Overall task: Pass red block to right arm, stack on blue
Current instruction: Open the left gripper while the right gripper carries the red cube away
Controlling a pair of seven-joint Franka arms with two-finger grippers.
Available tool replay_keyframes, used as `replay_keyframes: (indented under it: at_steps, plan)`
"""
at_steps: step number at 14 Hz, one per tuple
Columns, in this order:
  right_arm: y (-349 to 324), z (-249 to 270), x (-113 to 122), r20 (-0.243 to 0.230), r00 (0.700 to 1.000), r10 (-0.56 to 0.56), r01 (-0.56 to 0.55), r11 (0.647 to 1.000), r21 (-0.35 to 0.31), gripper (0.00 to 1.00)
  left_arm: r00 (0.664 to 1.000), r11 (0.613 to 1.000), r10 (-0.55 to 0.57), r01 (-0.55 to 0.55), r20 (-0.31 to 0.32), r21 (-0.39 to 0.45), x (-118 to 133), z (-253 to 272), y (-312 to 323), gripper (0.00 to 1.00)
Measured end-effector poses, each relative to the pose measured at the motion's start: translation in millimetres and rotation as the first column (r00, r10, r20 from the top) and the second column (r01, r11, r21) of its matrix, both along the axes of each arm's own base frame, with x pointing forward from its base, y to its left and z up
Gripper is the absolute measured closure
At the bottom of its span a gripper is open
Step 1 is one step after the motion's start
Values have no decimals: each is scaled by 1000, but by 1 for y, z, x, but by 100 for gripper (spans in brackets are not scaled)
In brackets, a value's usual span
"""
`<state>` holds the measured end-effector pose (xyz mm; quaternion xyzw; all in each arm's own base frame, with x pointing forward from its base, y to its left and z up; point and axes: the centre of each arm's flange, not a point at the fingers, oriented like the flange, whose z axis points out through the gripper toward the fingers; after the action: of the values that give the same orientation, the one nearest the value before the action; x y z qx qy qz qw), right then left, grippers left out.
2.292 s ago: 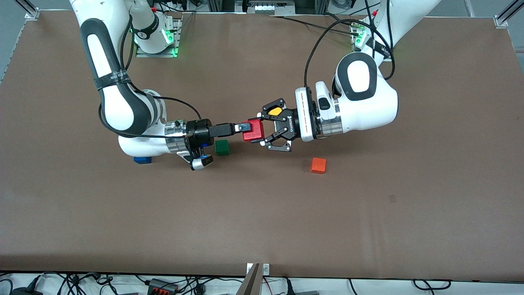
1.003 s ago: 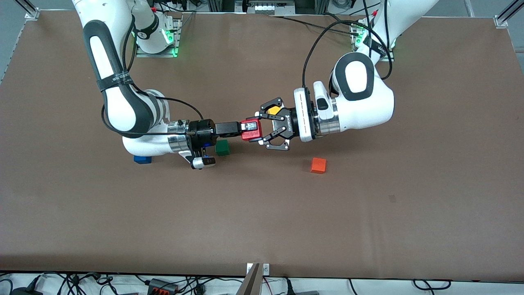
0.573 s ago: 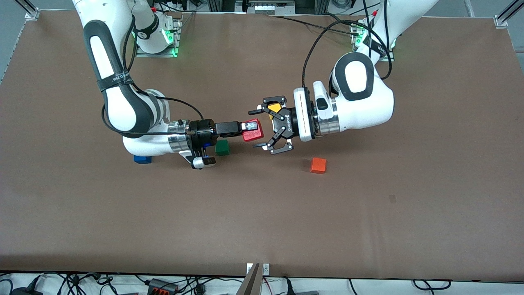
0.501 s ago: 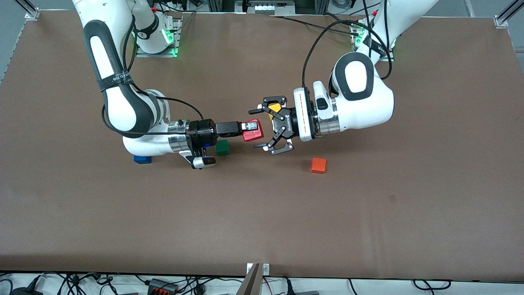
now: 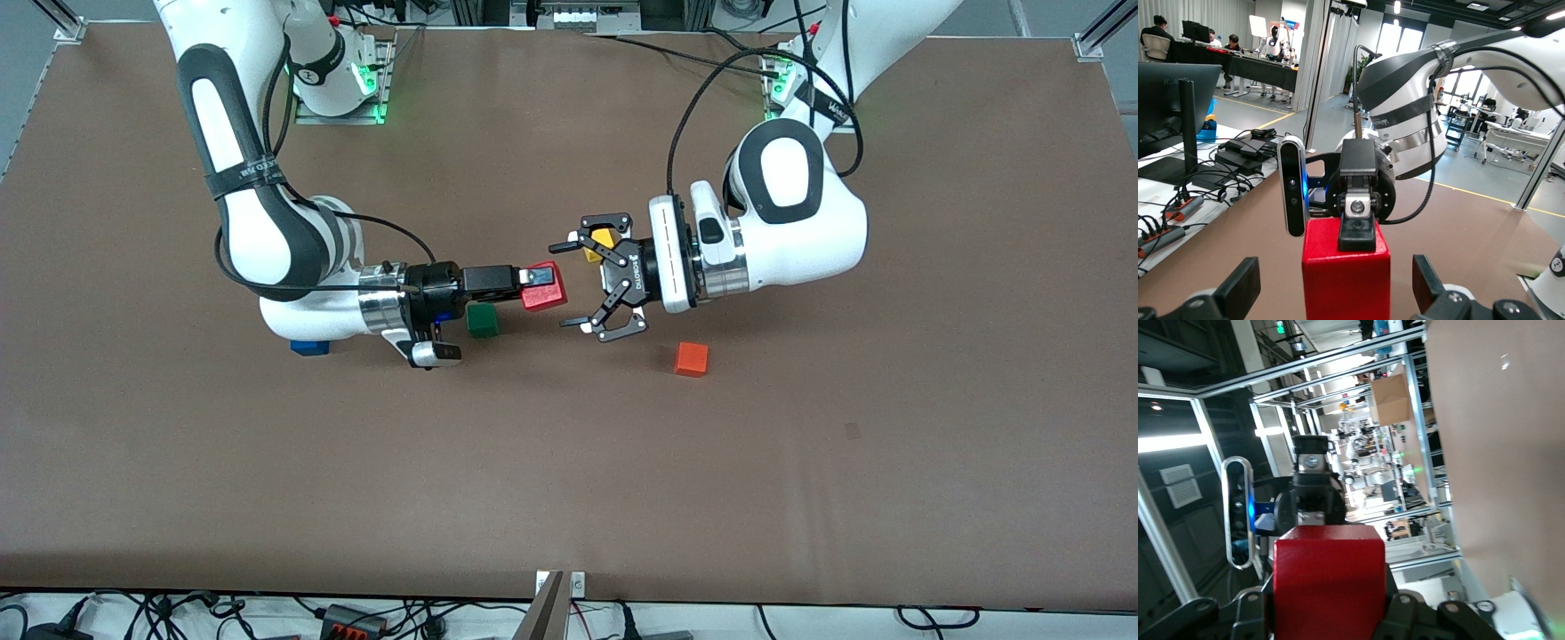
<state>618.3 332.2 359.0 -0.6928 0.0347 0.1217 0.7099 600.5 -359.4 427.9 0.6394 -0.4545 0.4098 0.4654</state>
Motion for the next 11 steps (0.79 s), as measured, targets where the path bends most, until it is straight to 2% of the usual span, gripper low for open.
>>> replay_keyframes:
  at_steps: [4, 6, 8, 11]
  plan:
    - [-47, -14, 12, 47, 998, 47, -39, 987, -157, 44, 1000, 1000, -24, 24, 6, -7, 5, 1, 10, 0]
    - [-70, -21, 16, 65, 994, 84, -66, 967, -245, 44, 996, 996, -76, 75, 34, 54, 8, 1, 19, 0]
    - [-93, -31, 17, 76, 987, 142, -106, 929, -354, 44, 989, 979, -145, 139, 31, 146, 12, 5, 32, 0]
    - [-127, -44, 16, 67, 969, 239, -169, 832, -528, 44, 968, 925, -237, 250, -79, 288, 9, 15, 43, 0]
